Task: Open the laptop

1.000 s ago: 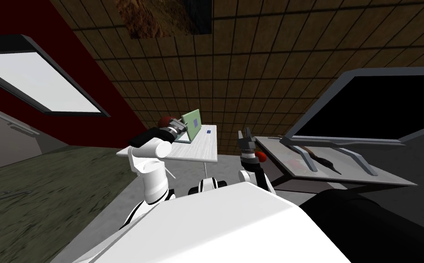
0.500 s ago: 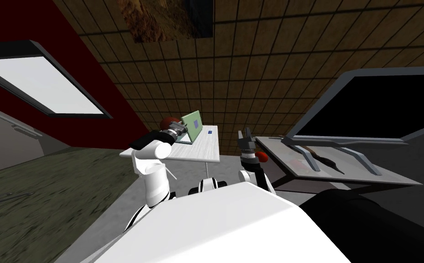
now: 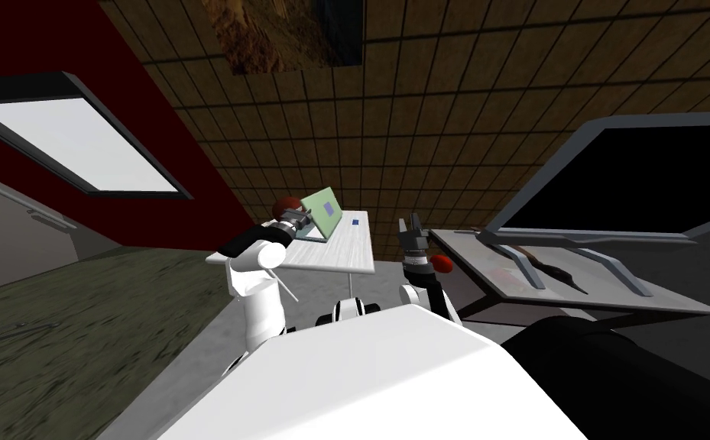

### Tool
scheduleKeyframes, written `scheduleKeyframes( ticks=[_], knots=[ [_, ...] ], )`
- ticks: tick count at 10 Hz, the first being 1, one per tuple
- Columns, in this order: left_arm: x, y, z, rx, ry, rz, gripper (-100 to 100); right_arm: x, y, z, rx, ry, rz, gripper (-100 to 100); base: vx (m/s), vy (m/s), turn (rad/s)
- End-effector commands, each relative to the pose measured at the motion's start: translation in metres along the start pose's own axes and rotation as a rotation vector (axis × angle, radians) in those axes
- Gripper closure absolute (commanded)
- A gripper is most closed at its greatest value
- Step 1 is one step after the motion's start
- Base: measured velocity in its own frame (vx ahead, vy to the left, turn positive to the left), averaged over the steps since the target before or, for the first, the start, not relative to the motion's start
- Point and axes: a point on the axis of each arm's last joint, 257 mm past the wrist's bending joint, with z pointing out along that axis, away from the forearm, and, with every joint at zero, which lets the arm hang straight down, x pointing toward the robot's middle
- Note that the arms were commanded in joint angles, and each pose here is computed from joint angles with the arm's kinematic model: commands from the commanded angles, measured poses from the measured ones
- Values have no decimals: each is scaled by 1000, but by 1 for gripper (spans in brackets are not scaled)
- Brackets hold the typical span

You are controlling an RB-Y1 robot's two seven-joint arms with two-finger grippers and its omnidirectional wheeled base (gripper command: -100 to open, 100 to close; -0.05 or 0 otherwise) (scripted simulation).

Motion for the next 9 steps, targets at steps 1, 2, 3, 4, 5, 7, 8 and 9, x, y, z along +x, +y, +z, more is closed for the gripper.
scheduleKeyframes(
  ticks=[1, 2, 3, 4, 5, 7, 8, 9],
  knots=[
    [-20, -1, 1, -2, -13, -93, 100, 0, 0, 0, 0, 0, 0, 0, 5, 22, -27],
    [-20, -1, 1, -2, -13, -93, 100, 0, 0, 0, 0, 0, 0, 0, 6, 29, -3],
    [-31, -2, 0, -1, -22, -133, 100, 0, 0, 0, 0, 0, 0, 0, 8, 25, -9],
    [-31, -2, 0, -1, -22, -133, 100, 0, 0, 0, 0, 0, 0, 0, 13, 18, -7],
    [-42, -2, 0, 0, -31, -173, 100, 0, 0, 0, 0, 0, 0, 0, 14, 17, 1],
    [-54, -3, -1, 3, -40, -214, 100, 0, 0, 0, 0, 0, 0, 0, 4, 12, -6],
    [-54, -3, -1, 3, -40, -214, 100, 0, 0, 0, 0, 0, 0, 0, 2, 17, 4],
    [-65, -4, -2, 8, -49, -255, 100, 0, 0, 0, 0, 0, 0, 0, 7, 21, -8]
  ],
)
